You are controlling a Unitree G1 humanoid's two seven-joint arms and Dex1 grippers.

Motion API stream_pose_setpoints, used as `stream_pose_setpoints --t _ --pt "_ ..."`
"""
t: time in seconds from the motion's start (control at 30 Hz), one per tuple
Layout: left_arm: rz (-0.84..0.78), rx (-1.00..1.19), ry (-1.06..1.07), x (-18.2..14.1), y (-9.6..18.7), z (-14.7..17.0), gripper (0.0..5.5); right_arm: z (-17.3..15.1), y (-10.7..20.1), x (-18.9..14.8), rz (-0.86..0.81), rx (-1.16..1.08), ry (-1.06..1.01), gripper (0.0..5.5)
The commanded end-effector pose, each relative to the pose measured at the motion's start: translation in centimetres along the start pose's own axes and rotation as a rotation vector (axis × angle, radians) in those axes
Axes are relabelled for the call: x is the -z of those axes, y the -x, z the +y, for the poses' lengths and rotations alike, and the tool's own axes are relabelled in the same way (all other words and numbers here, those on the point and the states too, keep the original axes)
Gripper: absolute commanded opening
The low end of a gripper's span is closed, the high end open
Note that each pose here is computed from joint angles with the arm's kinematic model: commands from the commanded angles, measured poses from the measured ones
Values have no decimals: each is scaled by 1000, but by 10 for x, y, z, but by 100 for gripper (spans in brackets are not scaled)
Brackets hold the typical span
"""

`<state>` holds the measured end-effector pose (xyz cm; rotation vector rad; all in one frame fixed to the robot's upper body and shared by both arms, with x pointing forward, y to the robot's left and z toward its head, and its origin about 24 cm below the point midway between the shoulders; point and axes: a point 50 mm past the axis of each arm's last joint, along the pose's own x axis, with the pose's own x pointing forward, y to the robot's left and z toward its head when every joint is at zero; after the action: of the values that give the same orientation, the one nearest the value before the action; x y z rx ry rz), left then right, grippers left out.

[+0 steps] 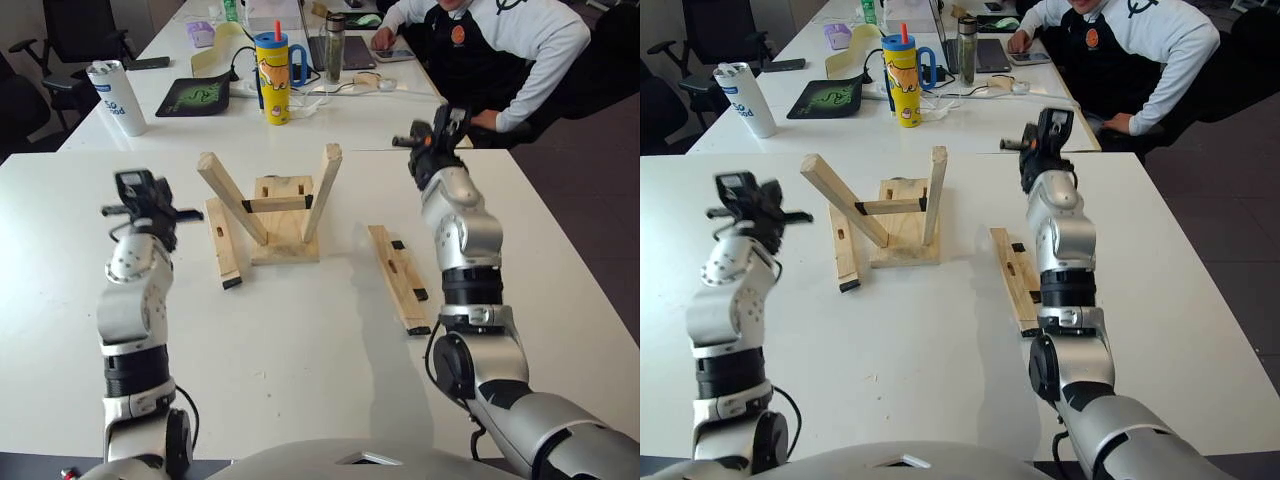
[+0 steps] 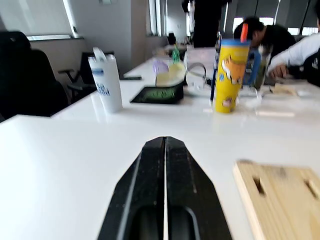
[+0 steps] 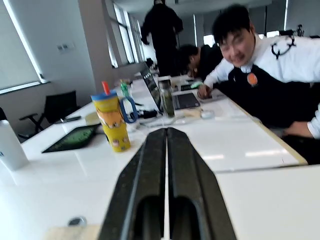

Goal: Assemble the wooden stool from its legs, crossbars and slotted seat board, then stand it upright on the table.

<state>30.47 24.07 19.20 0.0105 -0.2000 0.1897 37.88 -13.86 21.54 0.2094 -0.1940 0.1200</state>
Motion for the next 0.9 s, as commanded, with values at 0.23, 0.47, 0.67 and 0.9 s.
stream_pose_setpoints --t 0.23,0.47,0.67,0.9 --pt "-340 435 135 -119 -2 -83 2 107 34 -56 -123 -650 -68 0" --pt "349 370 32 87 16 -77 2 72 42 87 551 -443 44 0" --pt "229 434 169 68 20 -99 2 67 39 81 512 -452 42 0" --pt "-74 300 244 5 -8 -77 2 80 28 28 142 -442 -85 0"
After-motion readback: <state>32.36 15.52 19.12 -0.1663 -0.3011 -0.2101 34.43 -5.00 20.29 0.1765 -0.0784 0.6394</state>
